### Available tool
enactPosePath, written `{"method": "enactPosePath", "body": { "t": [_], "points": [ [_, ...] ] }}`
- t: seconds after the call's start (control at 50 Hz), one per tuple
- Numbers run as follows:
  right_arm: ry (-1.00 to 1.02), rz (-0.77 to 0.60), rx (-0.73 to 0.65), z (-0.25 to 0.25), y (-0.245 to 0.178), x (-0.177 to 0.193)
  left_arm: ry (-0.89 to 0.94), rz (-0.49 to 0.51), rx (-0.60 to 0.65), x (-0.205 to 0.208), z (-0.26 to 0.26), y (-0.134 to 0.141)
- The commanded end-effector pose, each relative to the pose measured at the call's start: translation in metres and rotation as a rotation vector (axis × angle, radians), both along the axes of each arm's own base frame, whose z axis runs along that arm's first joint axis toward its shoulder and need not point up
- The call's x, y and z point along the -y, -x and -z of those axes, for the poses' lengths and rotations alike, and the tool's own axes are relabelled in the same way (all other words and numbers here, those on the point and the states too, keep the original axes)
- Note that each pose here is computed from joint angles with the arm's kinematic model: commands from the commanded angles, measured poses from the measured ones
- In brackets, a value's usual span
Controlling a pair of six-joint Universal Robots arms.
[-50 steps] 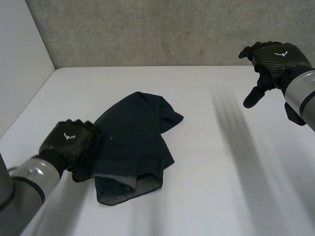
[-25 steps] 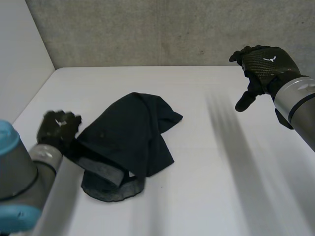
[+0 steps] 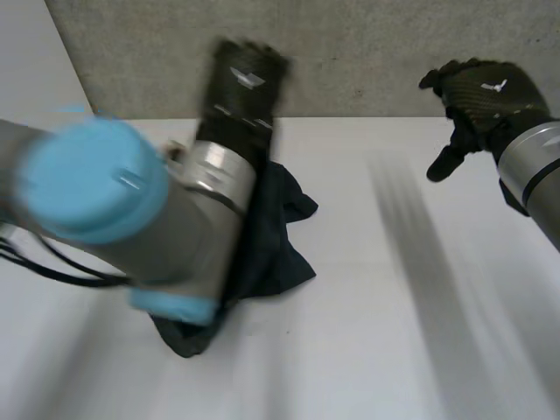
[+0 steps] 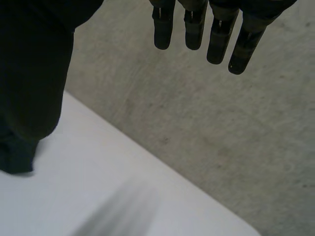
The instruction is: Fold the shorts.
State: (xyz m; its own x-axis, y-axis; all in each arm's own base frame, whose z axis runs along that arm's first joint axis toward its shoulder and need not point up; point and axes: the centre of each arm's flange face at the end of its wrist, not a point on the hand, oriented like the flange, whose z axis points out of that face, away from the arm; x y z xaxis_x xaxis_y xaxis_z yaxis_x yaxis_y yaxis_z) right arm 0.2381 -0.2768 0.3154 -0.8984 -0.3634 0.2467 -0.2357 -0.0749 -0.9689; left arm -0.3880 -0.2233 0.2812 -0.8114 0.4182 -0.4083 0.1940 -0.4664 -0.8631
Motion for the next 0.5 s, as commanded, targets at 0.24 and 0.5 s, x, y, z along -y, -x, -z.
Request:
{"method": "enactPosePath", "body": {
  "t": [0.24,0.5],
  "points": [
    [0.078,0.097,0.024,-0.017,0.020,0.013,-0.067,0.309,0.093,-0.095,0.051,0.056],
    [-0.153,-0.058,-0.089,0.017,0.005,0.003,-0.200,0.191,-0.013,-0.072,-0.005,-0.021]
  ]
}}
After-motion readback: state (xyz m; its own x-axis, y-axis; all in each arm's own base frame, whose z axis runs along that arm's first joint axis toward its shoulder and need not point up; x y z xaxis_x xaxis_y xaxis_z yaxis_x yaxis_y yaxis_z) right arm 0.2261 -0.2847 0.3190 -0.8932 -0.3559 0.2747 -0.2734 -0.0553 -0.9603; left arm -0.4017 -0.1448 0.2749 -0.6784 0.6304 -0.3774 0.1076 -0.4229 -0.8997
